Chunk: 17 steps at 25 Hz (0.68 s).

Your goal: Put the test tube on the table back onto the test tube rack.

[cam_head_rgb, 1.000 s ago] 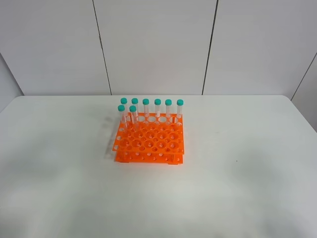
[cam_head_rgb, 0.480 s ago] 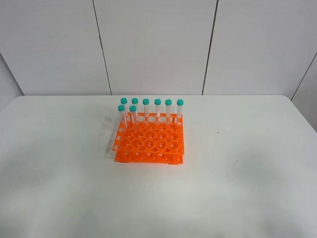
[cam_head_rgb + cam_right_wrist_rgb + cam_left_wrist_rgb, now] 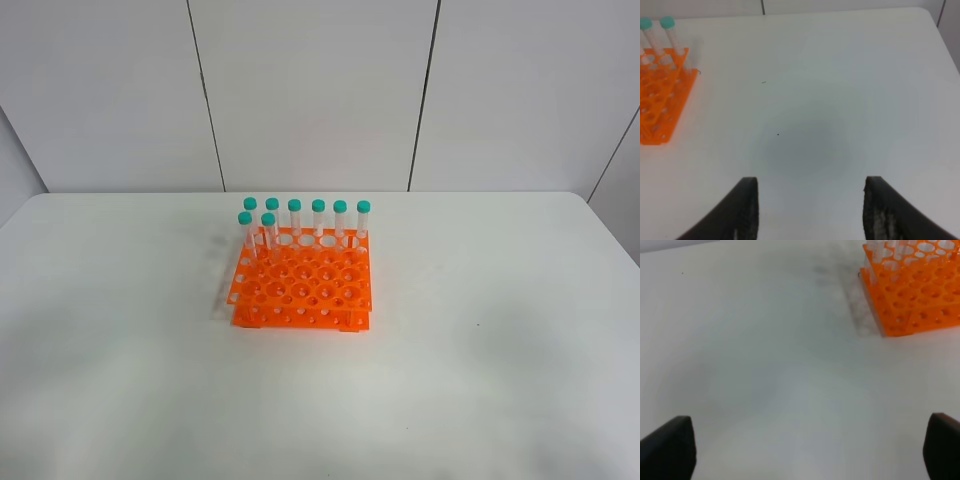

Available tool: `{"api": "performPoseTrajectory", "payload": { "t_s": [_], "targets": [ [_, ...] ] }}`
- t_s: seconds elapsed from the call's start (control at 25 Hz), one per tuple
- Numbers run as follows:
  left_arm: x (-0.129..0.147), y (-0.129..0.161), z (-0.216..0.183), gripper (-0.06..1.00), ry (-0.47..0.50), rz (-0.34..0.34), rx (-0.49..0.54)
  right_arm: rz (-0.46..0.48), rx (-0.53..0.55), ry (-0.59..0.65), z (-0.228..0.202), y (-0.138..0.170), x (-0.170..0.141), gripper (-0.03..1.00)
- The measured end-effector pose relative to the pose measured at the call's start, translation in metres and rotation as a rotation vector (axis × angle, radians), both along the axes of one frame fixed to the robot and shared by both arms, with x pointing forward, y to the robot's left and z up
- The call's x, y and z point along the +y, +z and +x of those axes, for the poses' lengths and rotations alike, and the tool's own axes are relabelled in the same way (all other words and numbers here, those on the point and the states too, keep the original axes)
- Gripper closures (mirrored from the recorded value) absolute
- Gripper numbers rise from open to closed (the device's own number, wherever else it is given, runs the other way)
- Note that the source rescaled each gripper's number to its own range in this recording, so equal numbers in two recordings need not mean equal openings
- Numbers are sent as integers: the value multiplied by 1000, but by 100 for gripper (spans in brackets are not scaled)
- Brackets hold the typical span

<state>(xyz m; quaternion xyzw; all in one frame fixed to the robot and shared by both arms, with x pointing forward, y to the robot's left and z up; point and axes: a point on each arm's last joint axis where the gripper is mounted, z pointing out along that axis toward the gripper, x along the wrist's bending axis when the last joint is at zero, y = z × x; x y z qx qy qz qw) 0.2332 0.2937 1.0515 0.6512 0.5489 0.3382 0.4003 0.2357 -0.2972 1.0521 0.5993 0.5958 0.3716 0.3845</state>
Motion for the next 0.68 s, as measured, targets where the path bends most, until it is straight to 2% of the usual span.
{"api": "performPoseTrajectory", "payload": {
  "t_s": [0.68],
  "targets": [
    [0,0,0,-5,0,0,0,0,0,0,0,0,0,50]
  ]
}}
